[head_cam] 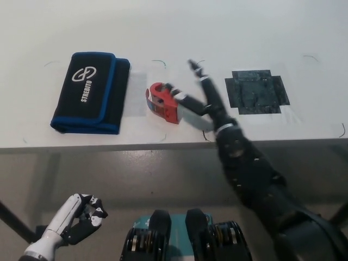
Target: Use the right hand to move the tape on the right hand side to the notebook on the left hand side
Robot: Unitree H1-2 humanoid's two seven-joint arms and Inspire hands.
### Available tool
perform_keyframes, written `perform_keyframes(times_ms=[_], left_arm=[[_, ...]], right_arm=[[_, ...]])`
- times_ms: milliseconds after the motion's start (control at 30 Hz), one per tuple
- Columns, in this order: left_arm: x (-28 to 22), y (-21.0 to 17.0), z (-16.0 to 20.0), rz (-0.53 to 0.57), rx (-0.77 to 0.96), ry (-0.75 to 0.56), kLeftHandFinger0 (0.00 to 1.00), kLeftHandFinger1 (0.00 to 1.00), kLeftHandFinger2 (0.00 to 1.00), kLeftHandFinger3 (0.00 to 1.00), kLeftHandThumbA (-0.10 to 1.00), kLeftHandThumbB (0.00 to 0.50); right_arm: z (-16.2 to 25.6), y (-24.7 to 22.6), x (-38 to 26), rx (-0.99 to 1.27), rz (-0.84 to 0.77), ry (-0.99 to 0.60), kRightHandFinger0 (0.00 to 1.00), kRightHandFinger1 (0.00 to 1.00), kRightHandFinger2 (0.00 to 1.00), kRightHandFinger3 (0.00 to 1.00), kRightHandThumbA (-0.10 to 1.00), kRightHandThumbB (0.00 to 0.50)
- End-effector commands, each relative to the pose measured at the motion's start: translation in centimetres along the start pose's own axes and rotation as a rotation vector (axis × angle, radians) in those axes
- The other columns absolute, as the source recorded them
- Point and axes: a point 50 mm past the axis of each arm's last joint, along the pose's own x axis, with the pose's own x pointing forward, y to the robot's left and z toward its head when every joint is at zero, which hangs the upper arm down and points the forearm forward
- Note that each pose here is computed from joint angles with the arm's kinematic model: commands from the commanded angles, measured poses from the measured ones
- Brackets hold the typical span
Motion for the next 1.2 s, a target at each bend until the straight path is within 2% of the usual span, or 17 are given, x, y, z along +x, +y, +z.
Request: perform_keyframes(times_ms=[0, 67, 200, 267, 300, 400, 433, 467, 667, 733, 767, 833, 867, 900, 933, 1000, 1167], left_arm=[[0.4, 1.8, 0.9, 0.019, 0.039, -0.035, 0.12, 0.22, 0.44, 0.70, 0.01, 0.163], [0.1, 1.8, 0.7, 0.014, 0.047, -0.025, 0.13, 0.23, 0.43, 0.70, 0.00, 0.160], [-0.3, 2.0, 0.4, 0.011, 0.050, -0.022, 0.08, 0.21, 0.43, 0.70, -0.01, 0.158], [-0.3, 1.6, 0.6, 0.003, 0.043, -0.012, 0.10, 0.22, 0.45, 0.70, 0.01, 0.160], [-0.4, 1.5, 0.6, 0.001, 0.038, -0.015, 0.08, 0.19, 0.42, 0.69, 0.03, 0.162], [-0.3, 1.7, 0.6, 0.001, 0.036, -0.012, 0.07, 0.18, 0.41, 0.70, 0.06, 0.165], [-0.3, 1.7, 0.5, 0.001, 0.036, -0.012, 0.07, 0.18, 0.41, 0.70, 0.06, 0.162], [-0.3, 1.8, 0.5, -0.003, 0.038, -0.010, 0.08, 0.19, 0.43, 0.71, 0.08, 0.160], [0.0, 2.0, 0.4, 0.001, 0.033, -0.006, 0.09, 0.20, 0.45, 0.72, 0.07, 0.163], [0.0, 2.4, 0.5, 0.011, 0.035, -0.006, 0.09, 0.20, 0.44, 0.71, 0.08, 0.164], [-0.1, 2.6, 0.4, 0.014, 0.033, -0.004, 0.09, 0.20, 0.44, 0.71, 0.08, 0.164], [-0.1, 2.7, 0.5, 0.019, 0.046, 0.000, 0.06, 0.19, 0.42, 0.71, 0.09, 0.162], [-0.1, 2.7, 0.4, 0.021, 0.044, -0.002, 0.06, 0.19, 0.41, 0.71, 0.09, 0.168], [-0.2, 2.7, 0.4, 0.021, 0.042, 0.000, 0.05, 0.18, 0.40, 0.70, 0.09, 0.172], [-0.4, 2.6, 0.3, 0.021, 0.043, -0.006, 0.06, 0.19, 0.41, 0.70, 0.09, 0.171], [-0.6, 2.4, 0.1, 0.024, 0.041, -0.014, 0.11, 0.24, 0.47, 0.69, 0.08, 0.169], [-1.2, 2.2, -0.1, 0.042, 0.030, 0.004, 0.08, 0.21, 0.44, 0.68, 0.08, 0.177]], right_arm=[[4.2, -7.3, -1.0, -0.158, -0.031, -0.186, 1.00, 1.00, 1.00, 1.00, 0.81, 0.500], [4.3, -10.2, -4.0, -0.209, -0.039, -0.196, 1.00, 1.00, 1.00, 1.00, 0.81, 0.500], [4.0, -11.4, -6.2, -0.231, -0.039, -0.224, 1.00, 1.00, 1.00, 1.00, 0.82, 0.500], [3.3, -13.2, -9.7, -0.216, 0.021, -0.238, 1.00, 1.00, 1.00, 1.00, 0.83, 0.402], [2.5, -13.5, -12.1, -0.262, 0.031, -0.233, 1.00, 1.00, 1.00, 1.00, 0.85, 0.387], [1.5, -13.2, -15.0, -0.227, 0.064, -0.195, 1.00, 1.00, 1.00, 1.00, 0.83, 0.373], [1.0, -13.0, -16.0, -0.223, 0.073, -0.188, 1.00, 1.00, 1.00, 1.00, 0.87, 0.363], [-0.9, -12.3, -18.7, -0.187, 0.094, -0.183, 1.00, 1.00, 1.00, 1.00, 0.97, 0.324], [-3.8, -10.6, -24.6, -0.142, 0.095, -0.168, 1.00, 1.00, 1.00, 1.00, 1.00, 0.330], [-4.7, -9.9, -27.2, -0.123, 0.090, -0.155, 1.00, 1.00, 1.00, 1.00, 1.00, 0.273], [-4.8, -9.7, -27.5, -0.099, 0.087, -0.149, 1.00, 1.00, 1.00, 1.00, 1.00, 0.263], [-5.3, -9.4, -28.2, -0.076, 0.071, -0.135, 1.00, 1.00, 1.00, 1.00, 1.00, 0.279], [-5.5, -9.3, -28.5, -0.072, 0.066, -0.116, 1.00, 1.00, 1.00, 1.00, 1.00, 0.261], [-5.7, -9.0, -28.5, -0.065, 0.061, -0.098, 1.00, 1.00, 1.00, 1.00, 1.00, 0.209], [-6.2, -8.7, -28.3, -0.048, 0.050, -0.067, 1.00, 1.00, 1.00, 1.00, 1.00, 0.182], [-6.7, -8.4, -27.9, -0.046, 0.058, -0.038, 1.00, 1.00, 1.00, 1.00, 1.00, 0.169], [-7.2, -8.4, -27.0, -0.129, 0.068, -0.048, 1.00, 1.00, 1.00, 1.00, 1.00, 0.190]])
